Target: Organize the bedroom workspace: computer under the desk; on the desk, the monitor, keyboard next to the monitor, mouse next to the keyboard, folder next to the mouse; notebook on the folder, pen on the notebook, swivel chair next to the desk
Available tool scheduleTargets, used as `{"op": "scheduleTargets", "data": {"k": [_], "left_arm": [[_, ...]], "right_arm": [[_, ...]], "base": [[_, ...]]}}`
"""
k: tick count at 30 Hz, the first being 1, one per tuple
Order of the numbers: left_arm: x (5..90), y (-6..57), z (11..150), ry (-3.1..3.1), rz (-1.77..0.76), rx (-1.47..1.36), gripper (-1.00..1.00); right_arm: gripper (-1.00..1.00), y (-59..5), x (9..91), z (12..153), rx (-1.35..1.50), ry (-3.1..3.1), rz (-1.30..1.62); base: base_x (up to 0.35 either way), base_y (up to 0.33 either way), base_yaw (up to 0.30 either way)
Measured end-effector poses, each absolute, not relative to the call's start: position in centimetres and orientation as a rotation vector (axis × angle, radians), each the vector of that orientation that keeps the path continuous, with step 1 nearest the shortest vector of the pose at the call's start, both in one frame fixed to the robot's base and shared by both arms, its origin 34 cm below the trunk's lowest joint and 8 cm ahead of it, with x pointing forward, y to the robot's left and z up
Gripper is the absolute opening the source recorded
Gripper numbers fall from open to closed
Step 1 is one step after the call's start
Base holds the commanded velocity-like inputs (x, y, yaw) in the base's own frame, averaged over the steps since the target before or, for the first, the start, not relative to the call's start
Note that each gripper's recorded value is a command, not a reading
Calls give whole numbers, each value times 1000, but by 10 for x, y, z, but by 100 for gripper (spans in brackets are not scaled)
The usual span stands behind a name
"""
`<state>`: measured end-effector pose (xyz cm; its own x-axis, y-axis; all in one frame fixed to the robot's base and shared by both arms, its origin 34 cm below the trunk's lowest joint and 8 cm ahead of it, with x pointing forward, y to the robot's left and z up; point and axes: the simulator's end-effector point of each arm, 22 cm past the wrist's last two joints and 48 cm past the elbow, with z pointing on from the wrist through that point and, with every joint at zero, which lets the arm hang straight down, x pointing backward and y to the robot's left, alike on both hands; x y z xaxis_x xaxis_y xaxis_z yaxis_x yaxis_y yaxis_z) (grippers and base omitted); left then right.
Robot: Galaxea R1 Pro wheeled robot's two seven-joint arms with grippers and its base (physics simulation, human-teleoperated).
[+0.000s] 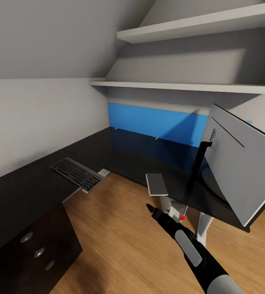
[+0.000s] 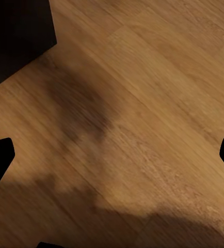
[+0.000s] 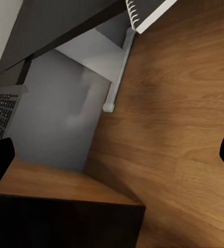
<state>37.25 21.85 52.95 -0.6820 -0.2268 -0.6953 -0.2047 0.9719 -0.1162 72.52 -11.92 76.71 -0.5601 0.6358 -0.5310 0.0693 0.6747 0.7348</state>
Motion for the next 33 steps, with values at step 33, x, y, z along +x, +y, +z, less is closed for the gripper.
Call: {"op": "scheduleTargets", "data": {"k": [33], "left_arm": [[372, 218, 529, 2340, -38, -300, 100]], "right_arm": [[100, -178, 737, 767, 818, 1973, 919]], "base": [[0, 0, 0]]}}
